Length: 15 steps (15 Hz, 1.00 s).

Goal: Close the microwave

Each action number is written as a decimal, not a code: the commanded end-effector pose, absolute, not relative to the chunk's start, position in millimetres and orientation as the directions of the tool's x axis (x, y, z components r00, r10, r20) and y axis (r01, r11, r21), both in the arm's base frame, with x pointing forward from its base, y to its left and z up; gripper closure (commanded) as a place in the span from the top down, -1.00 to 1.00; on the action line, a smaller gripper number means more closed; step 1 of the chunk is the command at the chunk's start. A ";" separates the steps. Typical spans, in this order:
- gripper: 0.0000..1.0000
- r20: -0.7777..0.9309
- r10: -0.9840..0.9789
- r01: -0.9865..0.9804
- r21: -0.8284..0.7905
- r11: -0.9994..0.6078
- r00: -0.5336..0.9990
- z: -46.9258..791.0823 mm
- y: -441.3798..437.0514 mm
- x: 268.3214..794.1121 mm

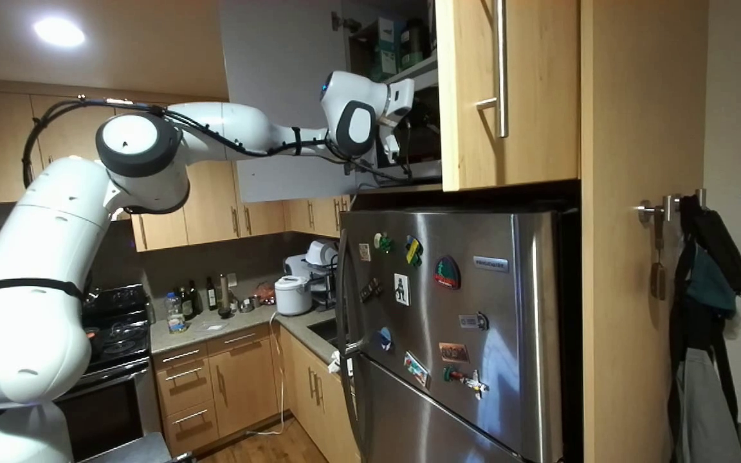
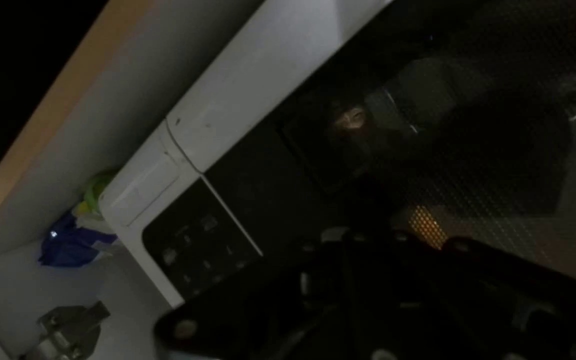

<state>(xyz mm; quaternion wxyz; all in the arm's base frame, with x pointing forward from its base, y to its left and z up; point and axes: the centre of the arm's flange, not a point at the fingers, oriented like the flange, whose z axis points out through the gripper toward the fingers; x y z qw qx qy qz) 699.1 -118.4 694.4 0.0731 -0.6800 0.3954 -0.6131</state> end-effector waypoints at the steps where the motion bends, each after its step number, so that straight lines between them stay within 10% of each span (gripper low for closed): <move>1: -0.99 0.792 -0.608 -0.418 -0.570 -0.707 -0.052 721.9 -131.3 708.3; 15: -0.99 0.802 -0.595 -0.423 -0.556 -0.716 -0.049 708.1 -109.0 681.0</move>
